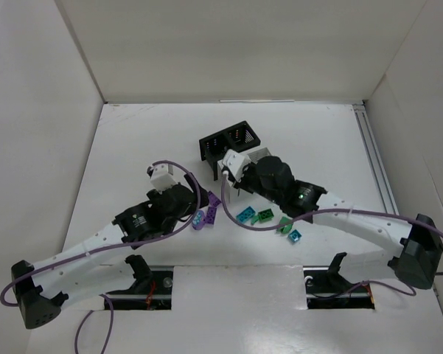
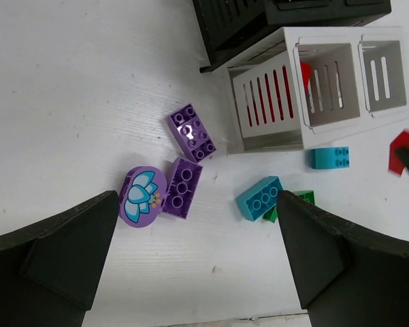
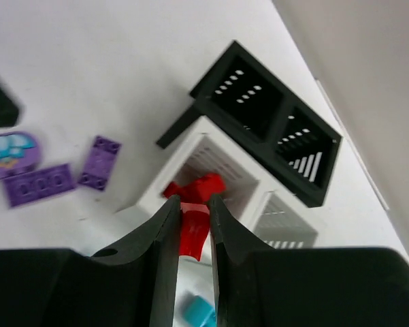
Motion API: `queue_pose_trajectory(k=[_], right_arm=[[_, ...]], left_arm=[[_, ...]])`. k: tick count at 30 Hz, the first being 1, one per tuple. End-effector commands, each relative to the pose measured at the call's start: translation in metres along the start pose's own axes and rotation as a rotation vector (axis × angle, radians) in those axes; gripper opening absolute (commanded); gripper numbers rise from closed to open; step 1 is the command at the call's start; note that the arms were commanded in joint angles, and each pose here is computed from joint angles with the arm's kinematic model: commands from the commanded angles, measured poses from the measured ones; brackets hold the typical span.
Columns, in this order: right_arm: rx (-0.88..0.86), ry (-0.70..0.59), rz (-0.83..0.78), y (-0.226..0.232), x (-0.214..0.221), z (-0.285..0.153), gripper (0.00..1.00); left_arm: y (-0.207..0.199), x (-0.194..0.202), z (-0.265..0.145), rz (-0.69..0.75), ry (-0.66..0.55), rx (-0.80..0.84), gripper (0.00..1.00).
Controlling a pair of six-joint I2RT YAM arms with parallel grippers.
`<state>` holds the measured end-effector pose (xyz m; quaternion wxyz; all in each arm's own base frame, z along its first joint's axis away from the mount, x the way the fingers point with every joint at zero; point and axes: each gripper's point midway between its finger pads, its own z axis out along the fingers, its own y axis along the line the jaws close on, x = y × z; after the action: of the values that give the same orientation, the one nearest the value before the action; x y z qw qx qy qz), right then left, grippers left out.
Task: Sort the legos into containers by color
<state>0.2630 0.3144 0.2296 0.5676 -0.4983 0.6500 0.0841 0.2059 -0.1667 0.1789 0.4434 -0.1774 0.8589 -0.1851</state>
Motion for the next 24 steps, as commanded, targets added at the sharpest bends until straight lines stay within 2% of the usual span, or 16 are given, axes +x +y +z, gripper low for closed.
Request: queue_pose_trajectory(k=[1,2,5,6,8,9,10,11,12,13,14,19,20,24], right_arm=[[-0.006,0.008,-0.028,-0.024,-0.001,0.013,0.21],[0.006,0.023,-0.012,-0.038,0.006,0.018,0.21],[-0.034,0.023,-0.002,-0.039,0.005,0.038,0.25],[-0.021,0.023,-0.006,-0.047,0.004,0.041,0.33],[-0.039,0.029,-0.016,-0.043,0.007,0.045,0.39],[-0.039,0.029,-0.016,-0.043,0.007,0.045,0.46],[-0.039,0.029,-0.016,-0.043,0.007,0.045,0.46],[-0.029,0.034,-0.016,-0.044,0.008,0.045,0.5],[-0.028,0.032,-0.016,-0.046,0.006,0.041,0.56],[-0.032,0.039,-0.016,-0.043,0.01,0.041,0.71],[-0.016,0.038,-0.004,-0.047,0.008,0.034,0.74],[0.124,0.097,0.085,-0.073,0.025,-0.007,0.77],[0.145,0.159,0.137,-0.075,0.05,-0.017,0.78],[0.234,0.169,0.215,-0.093,0.081,-0.076,0.79]], left_arm=[[-0.008,0.003,0.006,0.025,0.008,0.025,1.0],[-0.008,0.003,0.006,0.025,0.008,0.025,1.0],[-0.01,0.01,0.012,0.059,0.028,0.011,1.0],[-0.01,0.014,0.013,0.074,0.046,0.011,1.0],[-0.014,0.019,0.018,0.107,0.065,0.016,1.0],[-0.02,0.022,0.016,0.113,0.081,0.03,1.0],[-0.024,0.024,0.016,0.134,0.088,0.037,1.0],[-0.023,0.031,0.019,0.164,0.103,0.027,1.0],[-0.028,0.033,0.018,0.172,0.109,0.036,1.0],[-0.036,0.037,0.015,0.2,0.117,0.061,1.0],[-0.04,0.04,0.014,0.223,0.123,0.071,1.0],[-0.078,0.073,0.011,0.402,0.164,0.213,1.0],[-0.087,0.081,0.007,0.476,0.168,0.265,1.0],[-0.099,0.118,0.014,0.608,0.237,0.407,0.92]])
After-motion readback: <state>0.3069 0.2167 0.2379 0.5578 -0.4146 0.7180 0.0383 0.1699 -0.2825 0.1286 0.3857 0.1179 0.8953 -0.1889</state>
